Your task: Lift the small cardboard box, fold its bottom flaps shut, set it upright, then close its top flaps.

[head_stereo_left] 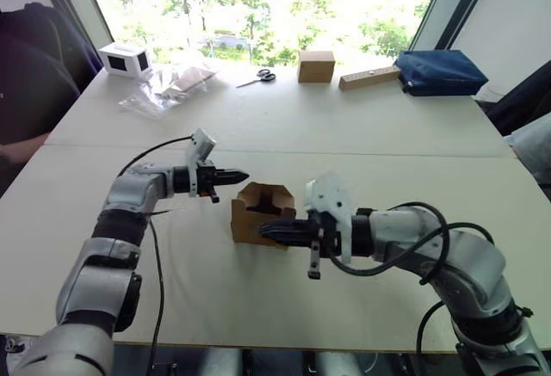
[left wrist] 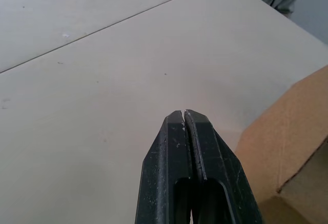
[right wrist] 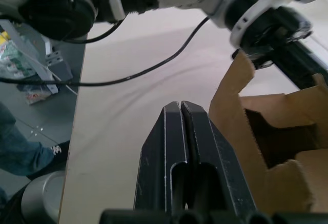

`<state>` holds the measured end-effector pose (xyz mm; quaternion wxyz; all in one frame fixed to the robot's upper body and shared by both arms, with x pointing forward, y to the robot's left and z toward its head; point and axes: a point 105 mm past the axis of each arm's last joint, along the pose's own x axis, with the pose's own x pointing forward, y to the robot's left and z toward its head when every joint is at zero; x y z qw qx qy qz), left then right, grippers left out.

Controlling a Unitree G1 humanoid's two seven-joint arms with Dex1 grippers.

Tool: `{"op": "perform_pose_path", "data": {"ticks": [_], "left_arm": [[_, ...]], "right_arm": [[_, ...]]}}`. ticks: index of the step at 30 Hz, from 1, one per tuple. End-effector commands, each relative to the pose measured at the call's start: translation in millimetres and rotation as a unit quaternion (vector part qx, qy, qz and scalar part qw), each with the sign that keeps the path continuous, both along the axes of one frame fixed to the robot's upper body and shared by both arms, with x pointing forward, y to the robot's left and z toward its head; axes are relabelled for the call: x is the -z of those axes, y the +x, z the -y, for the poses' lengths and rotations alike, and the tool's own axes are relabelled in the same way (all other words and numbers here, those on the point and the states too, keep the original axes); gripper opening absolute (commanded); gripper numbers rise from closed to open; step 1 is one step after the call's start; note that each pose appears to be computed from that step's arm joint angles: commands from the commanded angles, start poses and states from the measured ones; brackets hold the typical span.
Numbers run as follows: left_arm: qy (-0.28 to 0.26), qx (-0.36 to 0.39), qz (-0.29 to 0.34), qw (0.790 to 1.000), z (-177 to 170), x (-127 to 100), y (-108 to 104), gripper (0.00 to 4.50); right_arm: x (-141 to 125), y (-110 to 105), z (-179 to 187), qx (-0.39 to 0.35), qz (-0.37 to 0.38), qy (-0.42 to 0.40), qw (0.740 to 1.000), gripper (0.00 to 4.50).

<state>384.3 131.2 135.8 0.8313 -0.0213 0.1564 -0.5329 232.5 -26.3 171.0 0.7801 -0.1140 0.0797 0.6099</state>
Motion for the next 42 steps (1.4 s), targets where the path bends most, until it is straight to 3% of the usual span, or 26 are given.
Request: {"op": "perform_pose_path", "data": {"ticks": [1, 16, 36, 39, 42], "left_arm": [[0.002, 0.024, 0.008, 1.000, 5, -2, -1, 0.02], [-0.002, 0.080, -0.003, 0.997, 15, 6, -27, 0.02], [0.000, 0.053, -0.005, 0.999, 10, 13, -25, 0.02], [-0.012, 0.008, 0.012, 1.000, -3, 0, -13, 0.02], [-0.057, -0.037, 0.054, 0.996, -21, -41, -6, 0.02]], "right_arm": [[1, 15, 2, 0.026, 0.042, -0.022, 0.999, 0.00], [6, 30, 4, 0.037, 0.073, -0.047, 0.996, 0.00], [20, 45, -2, 0.048, 0.031, -0.022, 0.998, 0.00], [18, 45, -1, 0.045, 0.028, -0.019, 0.998, 0.00], [14, 42, -2, 0.037, 0.025, -0.009, 0.999, 0.00]]}}
